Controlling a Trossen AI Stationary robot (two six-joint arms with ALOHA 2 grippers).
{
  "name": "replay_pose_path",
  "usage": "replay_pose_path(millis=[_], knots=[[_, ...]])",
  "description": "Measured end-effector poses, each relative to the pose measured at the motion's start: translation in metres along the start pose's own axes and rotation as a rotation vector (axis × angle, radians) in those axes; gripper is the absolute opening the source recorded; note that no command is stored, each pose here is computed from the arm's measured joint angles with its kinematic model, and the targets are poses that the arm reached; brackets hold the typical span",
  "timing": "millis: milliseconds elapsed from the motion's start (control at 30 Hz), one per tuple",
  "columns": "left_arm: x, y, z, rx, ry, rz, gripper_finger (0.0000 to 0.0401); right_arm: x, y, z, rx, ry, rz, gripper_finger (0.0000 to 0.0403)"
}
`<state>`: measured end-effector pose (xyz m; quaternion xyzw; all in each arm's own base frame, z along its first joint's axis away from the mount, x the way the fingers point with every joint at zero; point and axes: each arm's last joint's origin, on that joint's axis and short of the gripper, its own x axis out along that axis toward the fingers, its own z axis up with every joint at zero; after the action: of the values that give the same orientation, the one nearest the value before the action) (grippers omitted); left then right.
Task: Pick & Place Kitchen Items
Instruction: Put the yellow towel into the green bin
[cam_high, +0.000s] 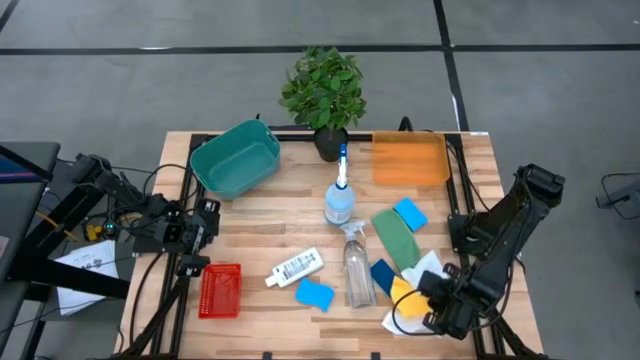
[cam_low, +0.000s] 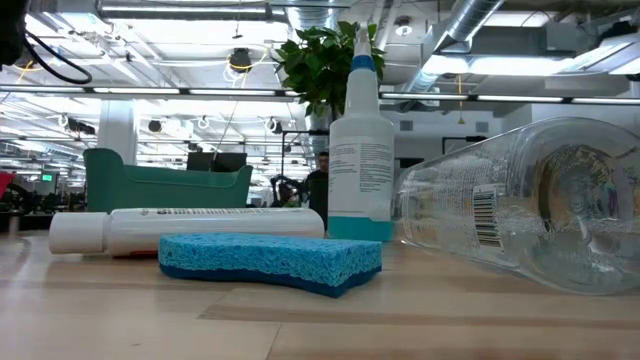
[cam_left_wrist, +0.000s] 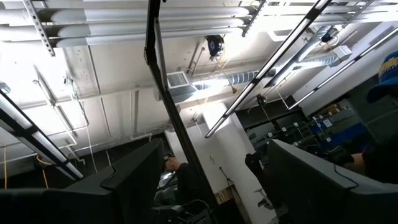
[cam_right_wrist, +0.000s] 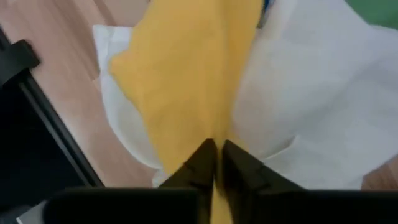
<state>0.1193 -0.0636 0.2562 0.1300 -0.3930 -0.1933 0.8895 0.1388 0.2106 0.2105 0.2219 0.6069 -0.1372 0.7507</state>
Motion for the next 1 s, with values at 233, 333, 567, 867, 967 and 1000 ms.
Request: replay_pose_path(millis=[233, 333, 567, 867, 967, 1000], knots=[[0.000, 0.000, -0.001, -0.012, 0.010, -0.005, 0.0285, -0.001, 0.005, -0.004, -0.020, -0.078, 0.044, 0.0005], [0.000, -0.001, -0.002, -0.013, 0.016, -0.008, 0.0285, -0.002, 0.006, -0.007, -0.028, -0.117, 0.062, 0.0005], [0.013, -0.002, -0.008, -0.020, 0.062, -0.029, 0.0285, -0.008, 0.019, 0.002, -0.133, -0.322, 0.140, 0.0002], [0.055, -0.005, -0.029, -0.037, 0.215, -0.070, 0.0285, -0.028, 0.030, 0.030, -0.315, -0.597, 0.058, 0.0001], [0.067, -0.006, -0.038, -0.037, 0.254, -0.061, 0.0285, -0.029, 0.028, 0.040, -0.356, -0.688, -0.014, 0.0001], [0.070, -0.007, -0.040, -0.036, 0.267, -0.052, 0.0285, -0.029, 0.028, 0.044, -0.365, -0.715, -0.034, 0.0001]])
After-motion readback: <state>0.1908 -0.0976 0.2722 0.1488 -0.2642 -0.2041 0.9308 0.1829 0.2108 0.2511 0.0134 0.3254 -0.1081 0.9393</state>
